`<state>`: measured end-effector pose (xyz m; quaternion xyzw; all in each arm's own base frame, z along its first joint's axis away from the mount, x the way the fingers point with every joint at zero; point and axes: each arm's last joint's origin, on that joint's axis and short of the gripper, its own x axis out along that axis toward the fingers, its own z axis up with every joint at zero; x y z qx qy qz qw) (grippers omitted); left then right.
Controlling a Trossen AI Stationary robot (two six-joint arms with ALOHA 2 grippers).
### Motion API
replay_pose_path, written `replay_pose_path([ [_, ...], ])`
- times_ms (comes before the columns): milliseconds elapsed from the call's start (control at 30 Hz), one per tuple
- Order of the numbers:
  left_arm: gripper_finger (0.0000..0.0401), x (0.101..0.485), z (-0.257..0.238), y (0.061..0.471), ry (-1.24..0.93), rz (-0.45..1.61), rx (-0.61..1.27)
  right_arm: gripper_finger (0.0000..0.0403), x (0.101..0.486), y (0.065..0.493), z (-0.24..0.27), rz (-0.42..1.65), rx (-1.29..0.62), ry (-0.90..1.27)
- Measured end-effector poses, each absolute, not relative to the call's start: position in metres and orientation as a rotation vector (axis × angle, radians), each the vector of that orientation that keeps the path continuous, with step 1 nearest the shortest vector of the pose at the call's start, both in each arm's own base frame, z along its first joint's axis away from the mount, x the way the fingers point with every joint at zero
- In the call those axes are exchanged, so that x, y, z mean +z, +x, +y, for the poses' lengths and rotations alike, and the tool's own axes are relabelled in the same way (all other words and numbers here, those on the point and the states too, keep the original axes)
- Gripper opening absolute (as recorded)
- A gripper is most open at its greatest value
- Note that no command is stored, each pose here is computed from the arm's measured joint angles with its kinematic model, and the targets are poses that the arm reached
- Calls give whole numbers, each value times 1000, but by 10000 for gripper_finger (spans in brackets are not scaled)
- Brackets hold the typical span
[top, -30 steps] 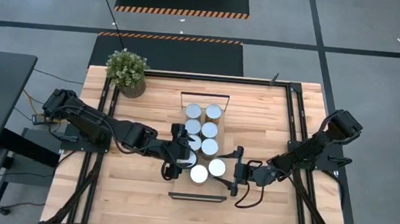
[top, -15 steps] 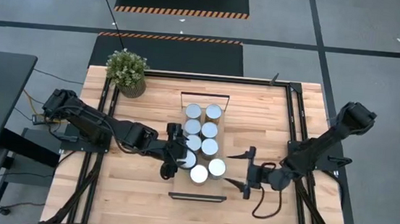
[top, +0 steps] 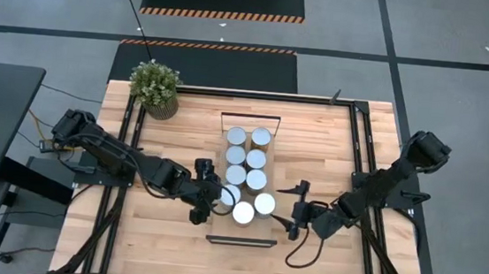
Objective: Pick and place cans onto a shelf
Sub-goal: Put the canned tomatoes on the shelf, then return to Home Position
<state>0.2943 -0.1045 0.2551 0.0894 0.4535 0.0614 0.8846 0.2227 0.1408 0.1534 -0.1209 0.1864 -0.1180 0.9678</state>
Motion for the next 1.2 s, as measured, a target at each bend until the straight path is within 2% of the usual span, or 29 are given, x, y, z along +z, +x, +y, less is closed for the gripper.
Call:
replay_pose_path([
  [633,396,262,-101,303,263,843,139,381,161,235,129,336,-237,-216],
  [900,396,278,-113,287,245,801,79,381,191,216,126,299,-213,-203],
  [1200,396,255,-108,254,207,740,86,372,199,185,105,303,-217,-139],
])
